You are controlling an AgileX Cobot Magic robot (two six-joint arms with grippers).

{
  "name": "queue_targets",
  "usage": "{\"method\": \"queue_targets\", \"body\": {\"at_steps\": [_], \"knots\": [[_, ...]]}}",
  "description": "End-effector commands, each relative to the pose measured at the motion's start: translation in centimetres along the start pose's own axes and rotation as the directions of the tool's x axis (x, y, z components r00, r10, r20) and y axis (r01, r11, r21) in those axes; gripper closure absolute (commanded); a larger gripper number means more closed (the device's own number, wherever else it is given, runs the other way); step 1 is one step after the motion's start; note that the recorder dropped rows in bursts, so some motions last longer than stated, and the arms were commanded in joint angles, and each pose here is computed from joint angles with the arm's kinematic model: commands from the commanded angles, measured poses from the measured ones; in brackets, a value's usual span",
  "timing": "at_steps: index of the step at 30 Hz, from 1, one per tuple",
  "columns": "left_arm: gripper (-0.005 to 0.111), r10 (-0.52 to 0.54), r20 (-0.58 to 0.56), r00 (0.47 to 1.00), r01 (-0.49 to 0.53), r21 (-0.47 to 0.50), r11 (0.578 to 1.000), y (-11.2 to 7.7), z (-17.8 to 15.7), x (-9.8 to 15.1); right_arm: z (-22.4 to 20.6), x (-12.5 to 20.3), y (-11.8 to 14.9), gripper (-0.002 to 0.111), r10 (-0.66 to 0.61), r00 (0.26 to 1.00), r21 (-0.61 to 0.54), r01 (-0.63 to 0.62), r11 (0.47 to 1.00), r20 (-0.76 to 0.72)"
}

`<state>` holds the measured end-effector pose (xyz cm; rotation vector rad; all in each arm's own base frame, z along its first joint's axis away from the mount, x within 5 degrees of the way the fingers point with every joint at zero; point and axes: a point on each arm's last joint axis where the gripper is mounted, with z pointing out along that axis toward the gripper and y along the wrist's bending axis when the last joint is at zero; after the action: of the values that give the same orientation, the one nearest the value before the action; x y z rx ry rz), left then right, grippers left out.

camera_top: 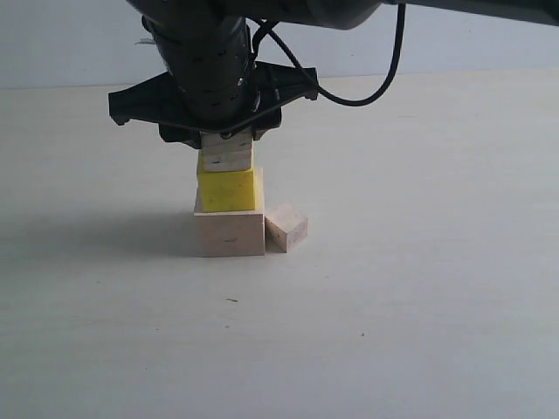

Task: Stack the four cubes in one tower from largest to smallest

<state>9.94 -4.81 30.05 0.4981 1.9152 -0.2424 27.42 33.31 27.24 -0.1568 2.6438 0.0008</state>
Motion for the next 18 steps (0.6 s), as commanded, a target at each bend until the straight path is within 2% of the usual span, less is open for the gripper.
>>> {"method": "queue_targets", "body": {"at_steps": [1, 18], "knots": [[0.107, -0.019, 0.021, 1.0, 0.019, 0.001, 1.0, 0.0, -0.3, -0.02, 0.16, 0.12, 0.17, 0.108, 0.005, 1.0, 0.005, -0.005, 1.0, -0.002], [0.107, -0.019, 0.025, 1.0, 0.019, 0.001, 1.0, 0.01, -0.37, -0.03, 0.16, 0.11, 0.18, 0.107, 0.005, 1.0, 0.003, -0.005, 1.0, -0.001]]}}
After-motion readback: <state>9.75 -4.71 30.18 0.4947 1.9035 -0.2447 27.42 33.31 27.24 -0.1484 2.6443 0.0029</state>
